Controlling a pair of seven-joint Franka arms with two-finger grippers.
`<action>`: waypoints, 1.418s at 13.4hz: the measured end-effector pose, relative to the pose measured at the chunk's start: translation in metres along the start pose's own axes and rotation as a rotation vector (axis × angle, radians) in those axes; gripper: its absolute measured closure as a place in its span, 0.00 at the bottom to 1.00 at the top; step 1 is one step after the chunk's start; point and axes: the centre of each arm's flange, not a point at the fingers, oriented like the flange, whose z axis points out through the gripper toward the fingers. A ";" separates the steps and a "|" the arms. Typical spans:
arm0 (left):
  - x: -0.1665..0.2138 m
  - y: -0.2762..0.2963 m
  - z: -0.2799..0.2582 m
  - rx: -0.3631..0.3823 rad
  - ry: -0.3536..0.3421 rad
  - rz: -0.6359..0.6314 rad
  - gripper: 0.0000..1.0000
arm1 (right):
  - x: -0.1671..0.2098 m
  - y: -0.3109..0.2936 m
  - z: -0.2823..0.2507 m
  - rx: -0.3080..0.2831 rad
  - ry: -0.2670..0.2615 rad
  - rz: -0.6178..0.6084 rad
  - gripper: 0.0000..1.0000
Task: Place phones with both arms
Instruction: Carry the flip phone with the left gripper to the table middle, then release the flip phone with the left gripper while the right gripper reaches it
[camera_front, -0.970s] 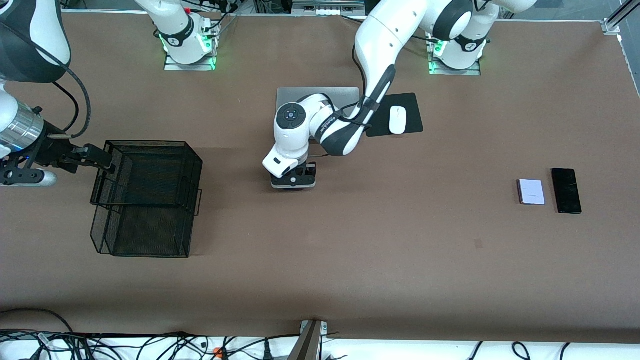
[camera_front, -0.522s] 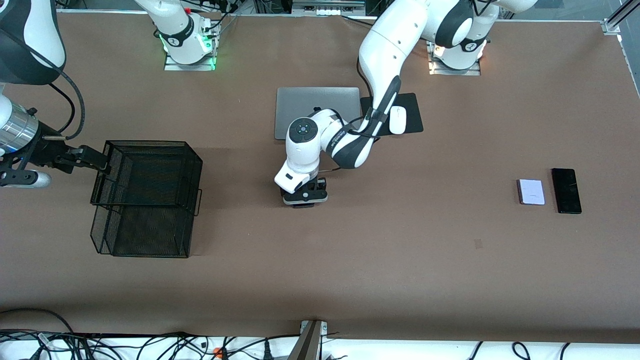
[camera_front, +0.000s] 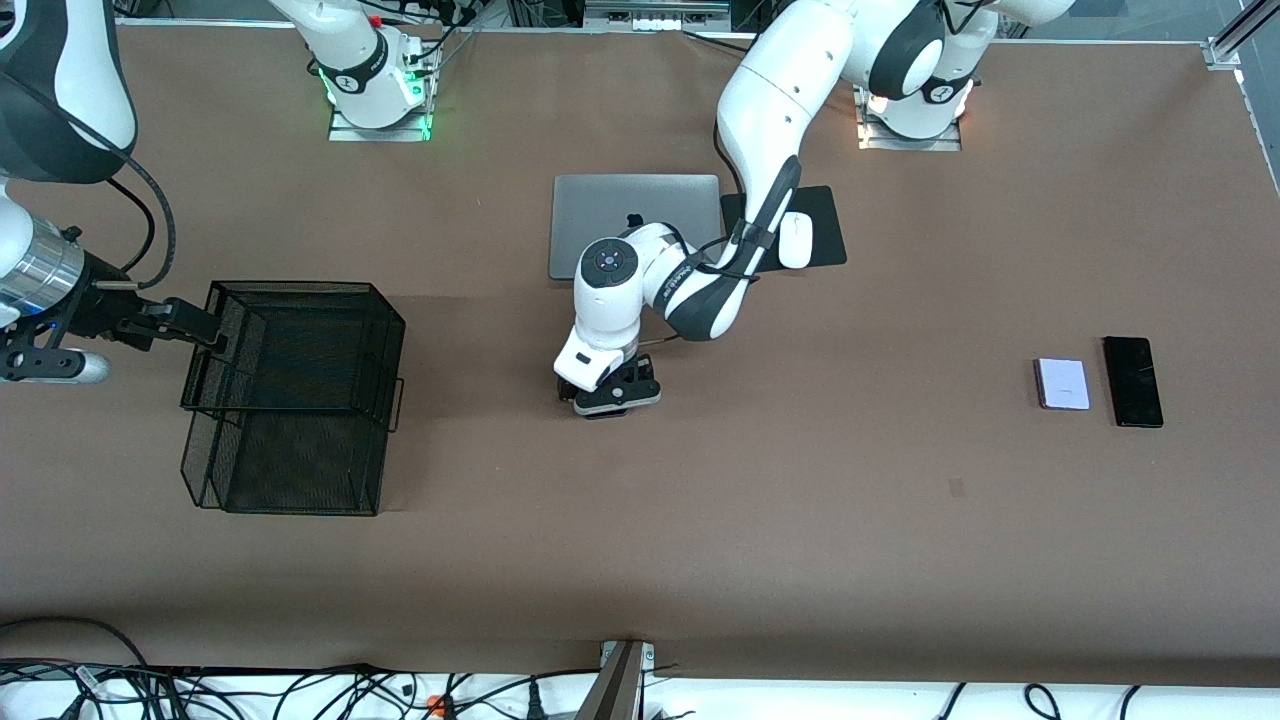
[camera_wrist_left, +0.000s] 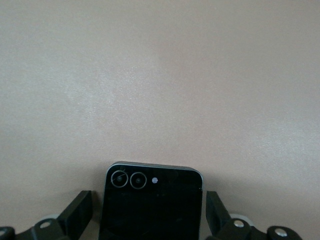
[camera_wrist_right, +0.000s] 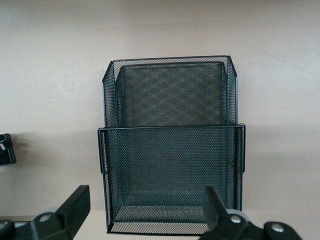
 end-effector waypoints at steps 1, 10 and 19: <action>0.005 -0.001 -0.003 0.008 -0.003 -0.018 0.00 | 0.000 0.000 0.002 0.000 -0.003 0.000 0.00; 0.130 -0.044 -0.179 0.046 -0.100 -0.225 0.00 | -0.005 -0.068 0.010 0.014 -0.025 0.056 0.00; 0.256 -0.324 -0.149 0.352 -0.505 0.238 0.00 | -0.060 -0.348 0.124 0.129 0.024 0.075 0.00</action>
